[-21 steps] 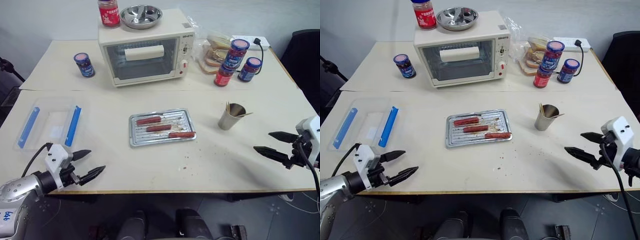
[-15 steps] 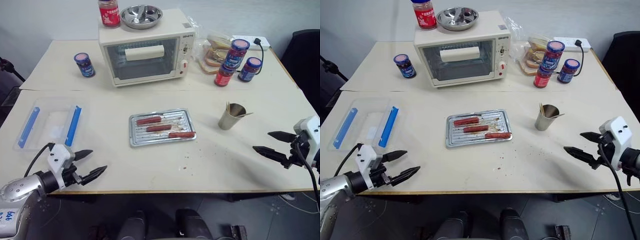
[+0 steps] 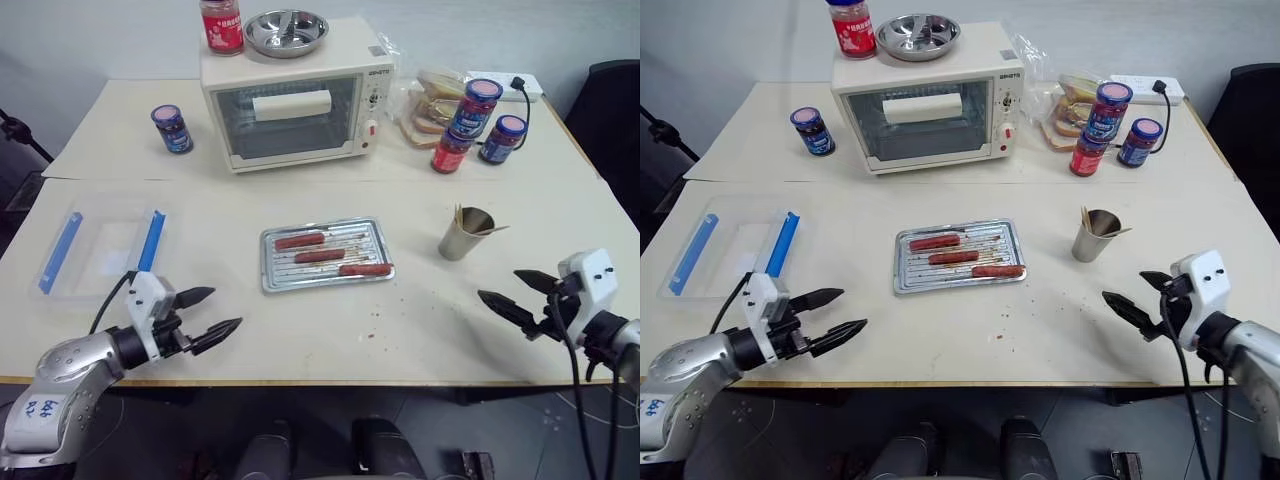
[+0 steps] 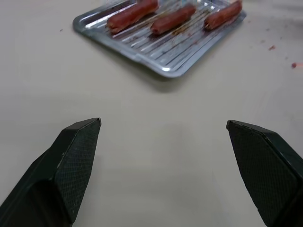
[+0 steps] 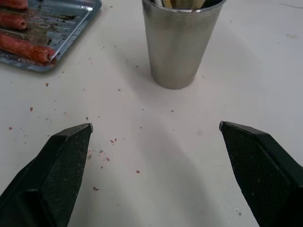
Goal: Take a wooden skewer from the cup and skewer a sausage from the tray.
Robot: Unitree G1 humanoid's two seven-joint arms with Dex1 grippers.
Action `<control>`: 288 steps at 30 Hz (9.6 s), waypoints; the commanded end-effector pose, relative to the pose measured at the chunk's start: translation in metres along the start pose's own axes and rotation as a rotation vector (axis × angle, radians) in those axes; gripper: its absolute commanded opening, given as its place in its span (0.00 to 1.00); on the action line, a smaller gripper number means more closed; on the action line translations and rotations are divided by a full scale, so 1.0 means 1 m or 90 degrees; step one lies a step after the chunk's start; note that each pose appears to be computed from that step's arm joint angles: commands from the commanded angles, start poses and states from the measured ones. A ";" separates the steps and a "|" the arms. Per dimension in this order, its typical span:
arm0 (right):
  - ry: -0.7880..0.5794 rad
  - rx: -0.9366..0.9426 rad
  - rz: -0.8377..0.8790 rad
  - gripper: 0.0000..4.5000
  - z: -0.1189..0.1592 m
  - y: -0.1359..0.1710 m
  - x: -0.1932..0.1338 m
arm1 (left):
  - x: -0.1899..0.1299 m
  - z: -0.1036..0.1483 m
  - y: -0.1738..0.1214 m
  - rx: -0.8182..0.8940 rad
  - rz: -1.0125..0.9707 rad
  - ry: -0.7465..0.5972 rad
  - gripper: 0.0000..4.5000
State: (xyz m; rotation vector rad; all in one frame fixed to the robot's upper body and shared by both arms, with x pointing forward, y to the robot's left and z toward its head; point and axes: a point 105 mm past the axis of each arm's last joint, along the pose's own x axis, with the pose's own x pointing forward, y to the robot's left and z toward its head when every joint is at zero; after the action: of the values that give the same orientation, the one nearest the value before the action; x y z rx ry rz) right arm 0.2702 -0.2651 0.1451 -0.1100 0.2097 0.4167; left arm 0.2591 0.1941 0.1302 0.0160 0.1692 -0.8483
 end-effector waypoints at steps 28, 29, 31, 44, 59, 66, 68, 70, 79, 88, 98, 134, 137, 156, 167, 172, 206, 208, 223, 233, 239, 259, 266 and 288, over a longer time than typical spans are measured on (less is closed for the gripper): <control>-0.263 0.134 -0.152 0.44 0.056 -0.010 0.051 | 0.103 0.096 -0.069 0.093 -0.379 -0.104 1.00; -0.265 0.134 -0.151 0.38 0.055 -0.010 0.051 | 0.103 0.096 -0.070 0.091 -0.379 -0.105 1.00; -0.269 0.136 -0.151 0.32 0.055 -0.009 0.052 | 0.104 0.096 -0.071 0.090 -0.379 -0.106 1.00; -0.277 0.111 -0.150 0.00 0.065 -0.006 0.051 | 0.106 0.092 -0.067 0.108 -0.364 -0.097 1.00; -0.256 0.144 0.037 0.00 0.145 0.015 0.011 | 0.096 0.094 -0.051 0.127 -0.323 -0.118 1.00; -0.262 0.315 0.322 0.00 0.170 0.082 0.014 | 0.098 0.114 -0.032 0.181 -0.227 -0.176 1.00; -0.263 0.373 0.380 0.00 0.176 0.095 0.014 | 0.095 0.117 -0.032 0.183 -0.225 -0.181 1.00; -0.266 0.439 0.423 0.00 0.180 0.104 0.016 | 0.091 0.116 -0.037 0.170 -0.242 -0.183 1.00; -0.232 0.551 0.503 0.00 0.164 0.125 0.036 | 0.080 0.129 -0.054 0.111 -0.272 -0.236 1.00; -0.229 0.597 0.524 0.00 0.161 0.128 0.044 | 0.081 0.149 -0.053 0.079 -0.273 -0.282 1.00; -0.232 0.618 0.540 0.00 0.161 0.136 0.046 | 0.088 0.143 -0.066 0.100 -0.324 -0.250 0.48; -0.224 0.629 0.545 0.00 0.156 0.137 0.048 | 0.092 0.145 -0.072 0.092 -0.333 -0.255 0.04; -0.225 0.631 0.542 0.00 0.155 0.137 0.048 | 0.092 0.148 -0.071 0.085 -0.330 -0.261 0.01; -0.224 0.637 0.534 0.00 0.155 0.136 0.050 | 0.086 0.155 -0.079 0.053 -0.363 -0.283 0.32; -0.231 0.633 0.543 0.00 0.159 0.139 0.049 | 0.089 0.143 -0.076 0.066 -0.344 -0.251 0.00; -0.229 0.631 0.544 0.00 0.160 0.139 0.049 | 0.089 0.141 -0.076 0.061 -0.352 -0.246 0.12; -0.167 0.525 0.500 0.48 0.155 0.141 0.048 | 0.076 0.144 -0.054 0.070 -0.277 -0.238 0.00; -0.142 0.447 0.482 0.48 0.154 0.144 0.050 | 0.062 0.137 -0.044 0.075 -0.249 -0.212 0.00; 0.122 -0.276 0.470 0.48 0.056 0.158 0.103 | -0.023 0.099 -0.027 0.135 -0.200 0.004 0.00; 0.127 -0.345 0.473 0.48 0.051 0.144 0.131 | -0.024 0.095 -0.044 0.128 -0.198 -0.003 0.00; 0.127 -0.318 0.483 0.48 0.060 0.140 0.135 | -0.023 0.096 -0.045 0.128 -0.192 -0.008 0.00; 0.173 -0.345 0.473 0.48 0.047 0.123 0.155 | -0.016 0.105 -0.046 0.150 -0.209 -0.019 0.00; 0.176 -0.343 0.470 0.39 0.041 0.122 0.161 | -0.015 0.106 -0.043 0.155 -0.209 -0.022 0.00; 0.169 -0.310 0.456 0.19 0.035 0.124 0.158 | -0.007 0.109 -0.031 0.166 -0.205 -0.029 0.00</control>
State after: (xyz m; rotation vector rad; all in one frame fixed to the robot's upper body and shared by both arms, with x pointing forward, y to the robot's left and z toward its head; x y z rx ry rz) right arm 0.3678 -0.0857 0.1348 -0.5727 0.4176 1.1750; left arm 0.2460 0.1694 0.2343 0.1940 0.0512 -1.1875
